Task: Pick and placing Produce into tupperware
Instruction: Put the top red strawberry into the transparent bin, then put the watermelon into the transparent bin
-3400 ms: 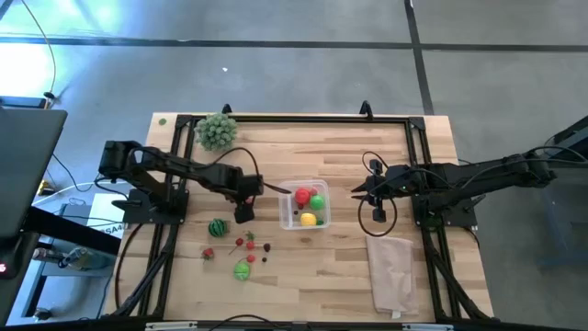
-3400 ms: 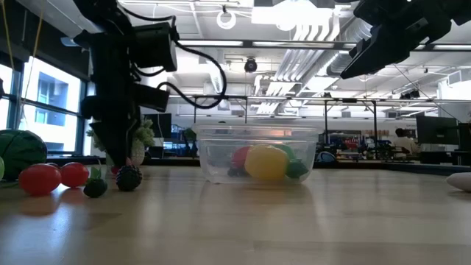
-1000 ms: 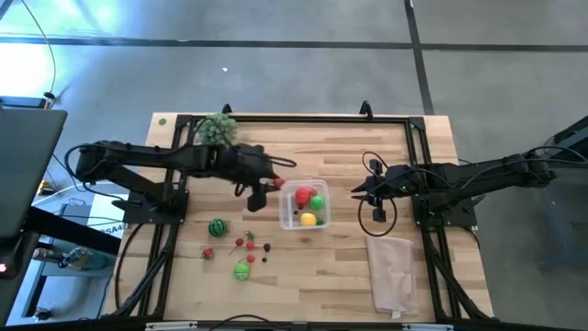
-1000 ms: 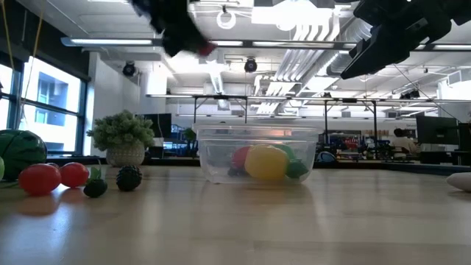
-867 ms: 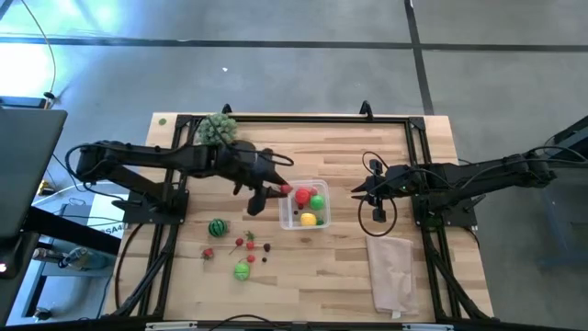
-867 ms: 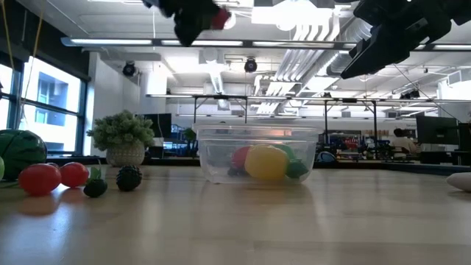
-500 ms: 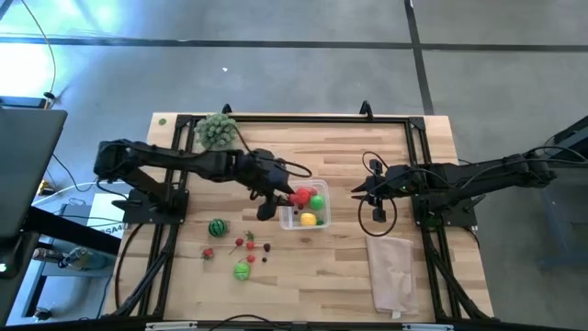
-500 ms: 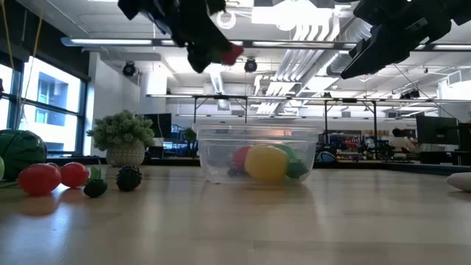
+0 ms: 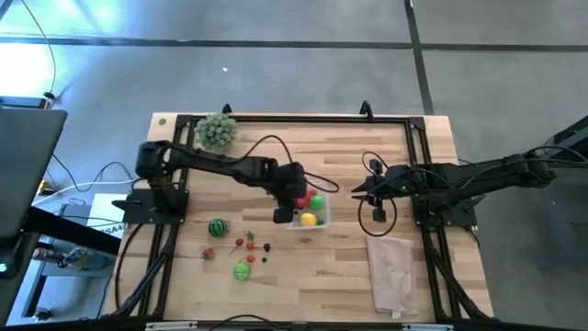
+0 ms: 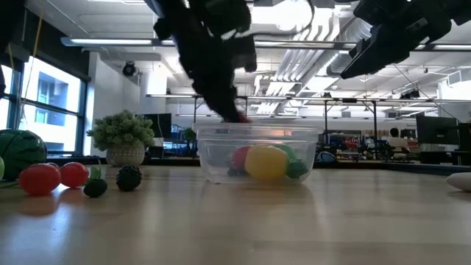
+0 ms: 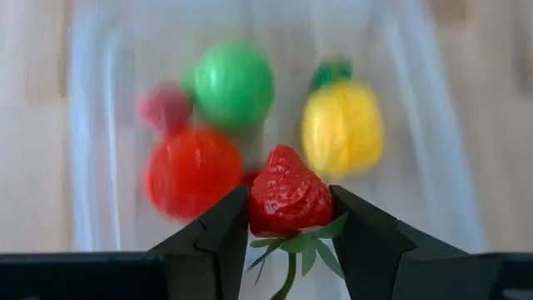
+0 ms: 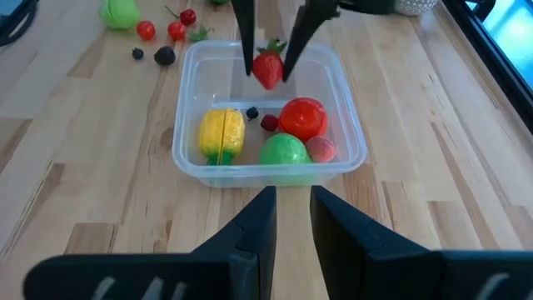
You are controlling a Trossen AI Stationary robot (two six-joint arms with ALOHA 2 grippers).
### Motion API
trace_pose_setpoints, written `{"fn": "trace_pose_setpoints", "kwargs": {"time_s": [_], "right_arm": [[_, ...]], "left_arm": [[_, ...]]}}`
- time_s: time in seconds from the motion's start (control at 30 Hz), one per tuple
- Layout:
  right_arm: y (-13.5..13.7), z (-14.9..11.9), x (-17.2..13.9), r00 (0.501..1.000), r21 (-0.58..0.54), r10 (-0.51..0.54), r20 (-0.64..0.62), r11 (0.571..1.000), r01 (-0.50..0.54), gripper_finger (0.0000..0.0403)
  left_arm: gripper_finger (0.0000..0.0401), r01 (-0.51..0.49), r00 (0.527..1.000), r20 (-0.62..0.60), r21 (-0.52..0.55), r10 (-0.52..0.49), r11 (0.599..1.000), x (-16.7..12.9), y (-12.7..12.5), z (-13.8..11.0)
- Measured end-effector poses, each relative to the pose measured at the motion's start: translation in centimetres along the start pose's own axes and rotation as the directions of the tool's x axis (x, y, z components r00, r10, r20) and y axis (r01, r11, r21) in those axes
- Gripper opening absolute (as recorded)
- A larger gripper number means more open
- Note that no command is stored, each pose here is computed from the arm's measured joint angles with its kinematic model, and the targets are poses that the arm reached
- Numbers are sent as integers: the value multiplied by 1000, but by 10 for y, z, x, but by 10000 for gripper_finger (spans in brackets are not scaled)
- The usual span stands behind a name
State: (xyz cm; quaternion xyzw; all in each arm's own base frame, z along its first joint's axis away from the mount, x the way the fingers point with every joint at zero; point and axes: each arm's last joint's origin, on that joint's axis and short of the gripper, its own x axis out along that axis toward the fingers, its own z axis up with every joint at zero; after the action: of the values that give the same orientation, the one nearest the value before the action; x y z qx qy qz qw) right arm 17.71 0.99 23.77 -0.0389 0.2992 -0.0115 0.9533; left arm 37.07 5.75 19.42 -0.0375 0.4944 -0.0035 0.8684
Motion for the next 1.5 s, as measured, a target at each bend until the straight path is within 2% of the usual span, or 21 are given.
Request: {"fn": "trace_pose_setpoints", "kwargs": {"time_s": [0.23,0.63,1.03,1.2,1.3,1.5], "right_arm": [[0,0,0,1000,0,0,-1,1000,0,67],[0,0,0,1000,0,0,0,1000,0,67],[0,0,0,1000,0,-1,0,1000,1,67],[0,0,0,1000,0,0,1,1000,0,67],[0,0,0,1000,0,0,1,1000,0,67],[0,0,0,1000,0,0,1,1000,0,67]], "left_arm": [[145,-12,997,-81,9,13,1000,20,2,-6],[147,-25,991,-129,20,28,999,21,2,-11],[206,-28,991,-128,10,29,1000,24,3,-11],[210,-17,990,-140,-7,16,1000,16,0,-4],[204,-12,989,-148,-1,12,1000,4,-6,9],[192,-46,973,-224,44,54,998,-33,-24,34]]}}
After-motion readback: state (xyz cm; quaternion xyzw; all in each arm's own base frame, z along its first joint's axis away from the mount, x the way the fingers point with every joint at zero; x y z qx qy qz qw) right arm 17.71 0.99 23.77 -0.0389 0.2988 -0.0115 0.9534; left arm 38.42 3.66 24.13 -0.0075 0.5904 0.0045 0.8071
